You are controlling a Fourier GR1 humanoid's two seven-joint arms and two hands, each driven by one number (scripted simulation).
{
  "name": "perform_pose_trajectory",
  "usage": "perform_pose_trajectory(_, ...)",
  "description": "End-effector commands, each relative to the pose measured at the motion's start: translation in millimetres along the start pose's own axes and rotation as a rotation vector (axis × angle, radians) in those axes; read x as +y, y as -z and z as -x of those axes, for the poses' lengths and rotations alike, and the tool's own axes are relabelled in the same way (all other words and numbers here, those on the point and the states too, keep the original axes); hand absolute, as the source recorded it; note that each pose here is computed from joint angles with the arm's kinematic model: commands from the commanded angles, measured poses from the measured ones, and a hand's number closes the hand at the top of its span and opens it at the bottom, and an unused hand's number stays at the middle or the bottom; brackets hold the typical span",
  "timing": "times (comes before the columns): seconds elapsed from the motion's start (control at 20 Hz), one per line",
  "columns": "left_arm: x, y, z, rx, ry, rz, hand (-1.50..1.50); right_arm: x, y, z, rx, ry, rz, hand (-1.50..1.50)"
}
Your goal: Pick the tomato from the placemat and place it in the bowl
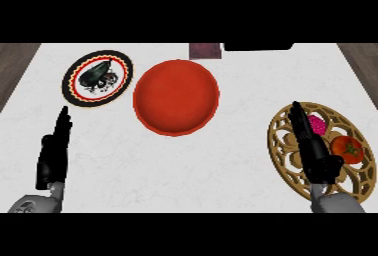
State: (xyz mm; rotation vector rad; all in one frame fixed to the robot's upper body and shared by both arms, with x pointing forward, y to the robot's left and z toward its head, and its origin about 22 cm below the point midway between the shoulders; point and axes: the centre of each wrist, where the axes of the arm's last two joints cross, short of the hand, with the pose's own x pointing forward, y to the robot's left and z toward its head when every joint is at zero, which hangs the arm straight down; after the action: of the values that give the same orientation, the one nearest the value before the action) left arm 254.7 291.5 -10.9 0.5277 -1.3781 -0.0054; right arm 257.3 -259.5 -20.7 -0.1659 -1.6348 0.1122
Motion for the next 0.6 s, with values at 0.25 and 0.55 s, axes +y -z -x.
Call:
perform_pose_trajectory(0.25,-48.5,-1.6,-73.6,-0.255,-0.197,0.251,0.00,-64.4,-10.7,6.5,0.088,-0.269,0.319,1.50)
perform_pose_trajectory(0.55,-54.5,-16.6,-56.7,-0.186,-0.226,0.307,0.00,-46.2,-19.4,6.2,-0.221,-0.313,0.896,-1.50)
